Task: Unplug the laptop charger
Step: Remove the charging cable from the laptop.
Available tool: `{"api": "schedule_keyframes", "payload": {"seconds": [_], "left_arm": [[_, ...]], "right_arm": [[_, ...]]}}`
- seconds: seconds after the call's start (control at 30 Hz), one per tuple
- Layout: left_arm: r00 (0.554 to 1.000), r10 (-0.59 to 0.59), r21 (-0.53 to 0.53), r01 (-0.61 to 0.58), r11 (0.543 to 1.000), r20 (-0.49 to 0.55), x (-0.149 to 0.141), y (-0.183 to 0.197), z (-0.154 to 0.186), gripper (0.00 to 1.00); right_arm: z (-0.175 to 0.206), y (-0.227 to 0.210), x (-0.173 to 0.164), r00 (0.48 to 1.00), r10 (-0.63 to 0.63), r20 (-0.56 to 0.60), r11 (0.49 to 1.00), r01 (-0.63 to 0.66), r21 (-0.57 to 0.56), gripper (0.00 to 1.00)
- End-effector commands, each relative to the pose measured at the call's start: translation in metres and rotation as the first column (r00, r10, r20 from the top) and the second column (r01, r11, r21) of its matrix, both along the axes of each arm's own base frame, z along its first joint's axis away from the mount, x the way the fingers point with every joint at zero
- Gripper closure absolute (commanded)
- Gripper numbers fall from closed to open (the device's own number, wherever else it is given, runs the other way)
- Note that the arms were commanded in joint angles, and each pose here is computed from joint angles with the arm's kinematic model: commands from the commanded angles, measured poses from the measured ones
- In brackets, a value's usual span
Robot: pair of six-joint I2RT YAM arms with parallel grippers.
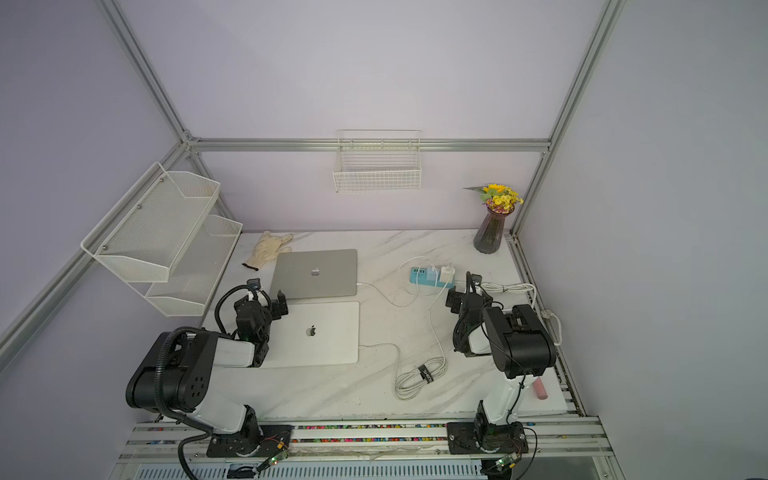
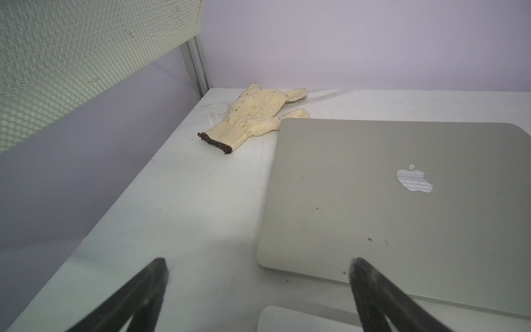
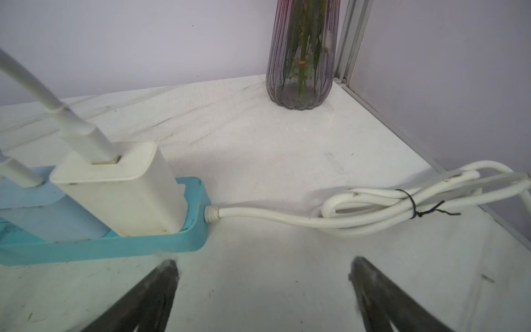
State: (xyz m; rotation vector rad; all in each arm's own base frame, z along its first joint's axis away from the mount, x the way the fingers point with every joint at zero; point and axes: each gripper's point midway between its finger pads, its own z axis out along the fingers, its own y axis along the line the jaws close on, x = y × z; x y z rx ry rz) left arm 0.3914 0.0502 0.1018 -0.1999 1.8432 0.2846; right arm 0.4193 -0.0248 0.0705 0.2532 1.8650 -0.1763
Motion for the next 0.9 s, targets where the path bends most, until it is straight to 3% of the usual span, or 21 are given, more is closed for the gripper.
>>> {"api": "schedule_keyframes", "payload": {"seconds": [0.0,0.67,0.77,0.83,0.87], "left_arm": [[0.999,0.008,-0.008,-0.008,1.0,0.049,0.004,0.0,0.012,0.0],[0.998,0.008,-0.008,-0.007,1.0,0.056,0.004,0.0,0.014,0.0],[0.999,0.024,0.058,-0.027,0.998,0.04,0.005,-0.007,0.037,0.0],[0.998,0.039,0.095,-0.044,0.995,0.053,0.005,-0.018,0.082,0.0],[0.995,0.01,0.073,-0.017,0.997,0.099,0.005,-0.027,0.107,0.0]], "right_arm": [[0.006,0.002,0.004,1.0,0.007,0.019,1.0,-0.007,0.012,0.03],[0.006,0.002,0.003,1.0,0.008,0.02,1.0,-0.009,0.01,0.03],[0.024,-0.006,-0.003,0.996,-0.051,0.074,0.999,0.05,0.009,0.03],[0.069,-0.004,-0.012,0.992,-0.092,0.085,0.995,0.094,-0.029,0.03],[0.092,0.001,-0.011,0.992,-0.09,0.087,0.995,0.086,0.041,0.03]]}}
